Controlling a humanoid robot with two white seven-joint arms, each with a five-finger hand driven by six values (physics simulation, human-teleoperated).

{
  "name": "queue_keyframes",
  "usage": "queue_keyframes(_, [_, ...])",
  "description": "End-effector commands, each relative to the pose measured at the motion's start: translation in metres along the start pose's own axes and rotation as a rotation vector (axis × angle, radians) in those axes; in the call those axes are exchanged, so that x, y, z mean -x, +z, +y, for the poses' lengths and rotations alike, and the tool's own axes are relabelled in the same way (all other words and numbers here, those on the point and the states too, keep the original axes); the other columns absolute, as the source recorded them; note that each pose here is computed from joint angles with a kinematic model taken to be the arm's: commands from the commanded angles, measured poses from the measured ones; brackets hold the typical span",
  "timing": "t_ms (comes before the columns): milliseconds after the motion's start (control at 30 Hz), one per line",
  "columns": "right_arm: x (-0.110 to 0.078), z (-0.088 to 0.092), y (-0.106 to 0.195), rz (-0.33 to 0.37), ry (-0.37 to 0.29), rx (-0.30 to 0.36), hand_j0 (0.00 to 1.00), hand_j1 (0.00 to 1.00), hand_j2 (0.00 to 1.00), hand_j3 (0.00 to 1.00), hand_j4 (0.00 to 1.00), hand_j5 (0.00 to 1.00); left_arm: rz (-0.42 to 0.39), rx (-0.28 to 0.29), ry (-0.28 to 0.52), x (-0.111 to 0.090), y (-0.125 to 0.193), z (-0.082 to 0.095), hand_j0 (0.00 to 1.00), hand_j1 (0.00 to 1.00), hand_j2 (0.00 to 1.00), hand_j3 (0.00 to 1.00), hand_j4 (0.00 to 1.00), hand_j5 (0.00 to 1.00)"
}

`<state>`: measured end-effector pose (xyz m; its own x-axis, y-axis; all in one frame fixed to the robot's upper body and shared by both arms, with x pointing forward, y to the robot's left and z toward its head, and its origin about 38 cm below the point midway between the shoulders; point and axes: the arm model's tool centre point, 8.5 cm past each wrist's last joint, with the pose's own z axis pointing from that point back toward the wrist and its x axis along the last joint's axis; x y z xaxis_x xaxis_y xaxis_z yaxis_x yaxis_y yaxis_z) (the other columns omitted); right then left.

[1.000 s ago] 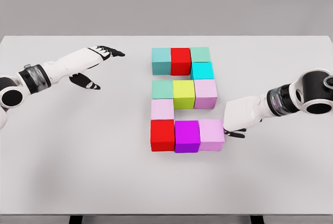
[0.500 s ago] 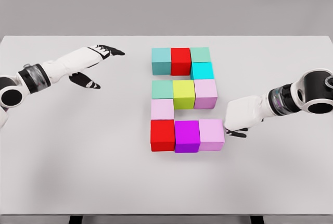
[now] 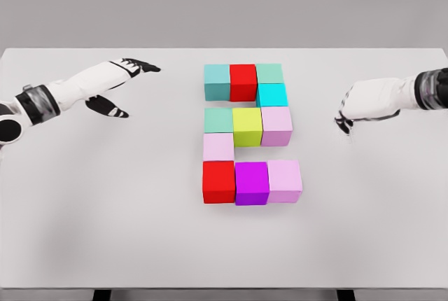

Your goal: Assemble the squares on the desktop into the number 2

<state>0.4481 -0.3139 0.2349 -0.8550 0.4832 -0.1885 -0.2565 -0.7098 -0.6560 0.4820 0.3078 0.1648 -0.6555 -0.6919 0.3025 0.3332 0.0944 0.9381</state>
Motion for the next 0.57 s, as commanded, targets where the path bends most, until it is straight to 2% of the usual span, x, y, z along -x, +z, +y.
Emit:
queue_keyframes(0, [0.025, 0.003, 0.016, 0.075, -0.055, 0.021, 1.0, 1.0, 1.0, 1.0, 1.0, 1.0, 0.007, -0.001, 0.005, 0.002, 0.004, 0.0, 1.0, 1.0, 1.0, 1.0, 1.0, 1.0])
queue_keyframes(100, [0.03, -0.002, 0.018, 0.087, -0.061, 0.041, 1.0, 1.0, 1.0, 1.0, 1.0, 1.0, 0.01, 0.0, 0.005, 0.003, 0.005, 0.0, 1.0, 1.0, 1.0, 1.0, 1.0, 1.0])
queue_keyframes(133, [0.029, -0.009, 0.015, 0.083, -0.06, 0.066, 1.0, 1.0, 1.0, 1.0, 1.0, 1.0, 0.01, -0.001, 0.005, 0.003, 0.005, 0.0, 1.0, 1.0, 1.0, 1.0, 1.0, 1.0])
queue_keyframes(167, [0.029, -0.008, 0.008, 0.077, -0.094, 0.1, 1.0, 1.0, 1.0, 1.0, 1.0, 1.0, 0.01, -0.001, 0.005, 0.003, 0.005, 0.0, 1.0, 1.0, 1.0, 1.0, 1.0, 1.0])
queue_keyframes(233, [0.036, 0.012, 0.016, 0.116, -0.187, 0.163, 1.0, 1.0, 1.0, 1.0, 1.0, 1.0, 0.009, -0.002, 0.004, 0.003, 0.004, 0.0, 1.0, 1.0, 1.0, 1.0, 1.0, 1.0])
queue_keyframes(300, [0.039, 0.018, 0.024, 0.139, -0.22, 0.196, 1.0, 1.0, 1.0, 1.0, 1.0, 1.0, 0.01, -0.001, 0.005, 0.003, 0.005, 0.0, 1.0, 1.0, 1.0, 1.0, 1.0, 1.0])
queue_keyframes(533, [0.036, 0.027, 0.022, 0.134, -0.237, 0.19, 1.0, 1.0, 1.0, 1.0, 1.0, 1.0, 0.012, 0.001, 0.006, 0.004, 0.005, -0.001, 1.0, 1.0, 1.0, 1.0, 1.0, 1.0])
